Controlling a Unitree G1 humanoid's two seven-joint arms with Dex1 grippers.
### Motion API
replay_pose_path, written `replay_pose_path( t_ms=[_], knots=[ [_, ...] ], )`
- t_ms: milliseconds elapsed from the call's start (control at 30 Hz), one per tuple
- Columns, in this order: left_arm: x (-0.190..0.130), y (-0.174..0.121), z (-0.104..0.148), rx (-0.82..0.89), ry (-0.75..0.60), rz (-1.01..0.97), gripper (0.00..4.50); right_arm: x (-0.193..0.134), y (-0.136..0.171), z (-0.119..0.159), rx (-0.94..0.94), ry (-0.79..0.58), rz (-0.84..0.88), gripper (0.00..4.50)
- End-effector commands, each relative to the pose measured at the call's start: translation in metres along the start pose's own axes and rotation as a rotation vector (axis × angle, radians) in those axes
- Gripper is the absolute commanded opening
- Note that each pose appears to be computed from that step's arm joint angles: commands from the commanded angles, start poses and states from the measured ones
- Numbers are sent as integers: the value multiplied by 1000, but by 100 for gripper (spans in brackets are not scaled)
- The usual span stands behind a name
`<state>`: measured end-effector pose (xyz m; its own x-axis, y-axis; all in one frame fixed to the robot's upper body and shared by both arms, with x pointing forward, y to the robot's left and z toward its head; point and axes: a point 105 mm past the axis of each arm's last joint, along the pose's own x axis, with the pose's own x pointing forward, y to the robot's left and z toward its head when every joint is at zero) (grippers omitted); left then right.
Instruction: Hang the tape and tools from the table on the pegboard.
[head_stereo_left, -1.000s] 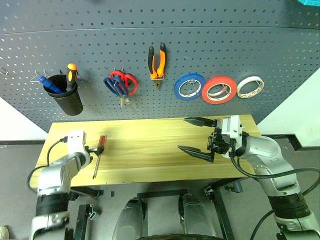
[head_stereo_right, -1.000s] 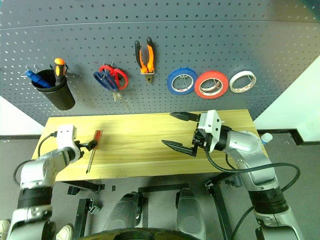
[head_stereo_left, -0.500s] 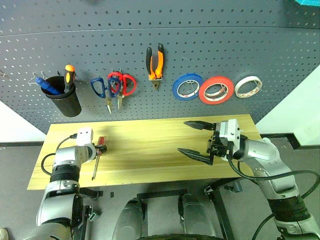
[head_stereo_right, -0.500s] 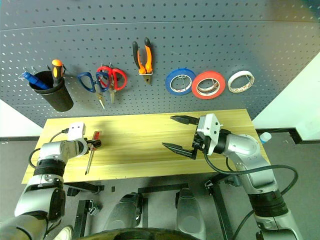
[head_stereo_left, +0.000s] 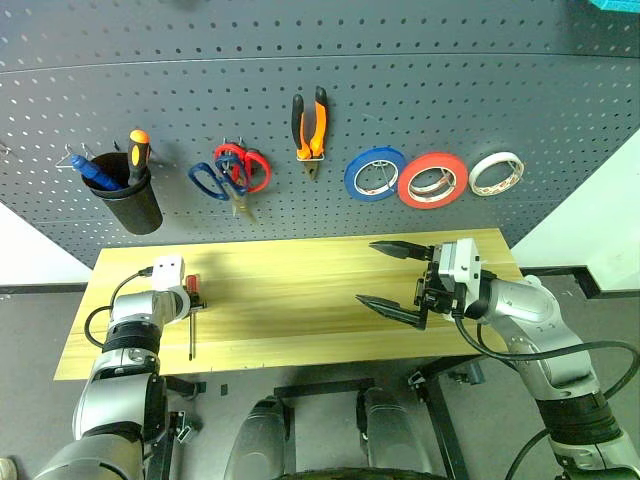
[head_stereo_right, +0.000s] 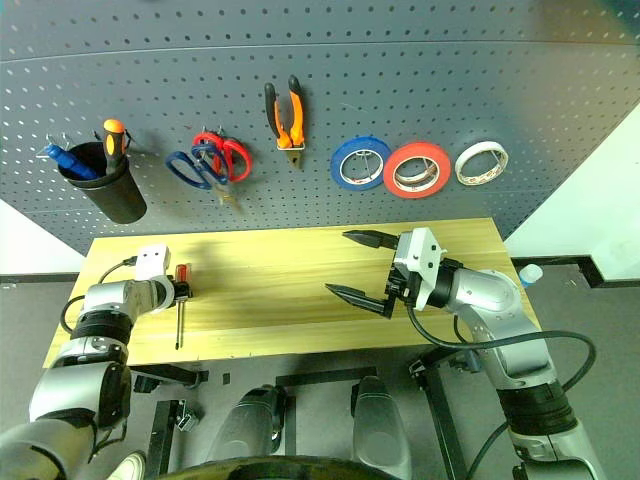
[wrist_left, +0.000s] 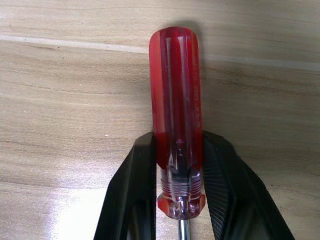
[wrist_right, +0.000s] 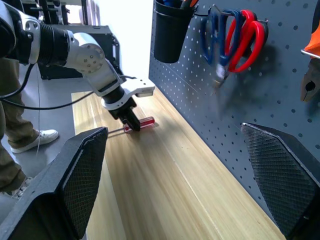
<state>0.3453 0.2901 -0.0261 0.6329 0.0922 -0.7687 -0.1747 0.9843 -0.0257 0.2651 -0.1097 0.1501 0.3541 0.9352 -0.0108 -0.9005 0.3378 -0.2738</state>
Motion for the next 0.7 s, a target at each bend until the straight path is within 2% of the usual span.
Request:
replay_pose_path(
  t_ms=[33,133,233,333,400,500,633,700],
  knots=[
    [-10,10,7,-4,-54,-23,90,-2,-3,13,-57,-24,-6,450],
    [-38,0,24,55,-229,-176,90,-2,-7,19,-62,-53,-23,450],
    [-74,-5,37,145,-421,-270,90,-2,-13,35,-57,-146,-44,450],
    [-124,-11,46,195,-645,-428,90,1,-19,56,-32,-242,-47,450],
    [-150,-11,51,184,-746,-501,90,2,-19,66,-13,-281,-28,450],
    [-196,-4,73,131,-953,-596,90,5,-22,80,14,-332,-4,450],
    [-264,1,111,91,-1243,-695,90,8,-25,83,19,-335,8,450],
    [-290,11,130,75,-1373,-676,90,9,-25,82,22,-332,13,450]
  ],
)
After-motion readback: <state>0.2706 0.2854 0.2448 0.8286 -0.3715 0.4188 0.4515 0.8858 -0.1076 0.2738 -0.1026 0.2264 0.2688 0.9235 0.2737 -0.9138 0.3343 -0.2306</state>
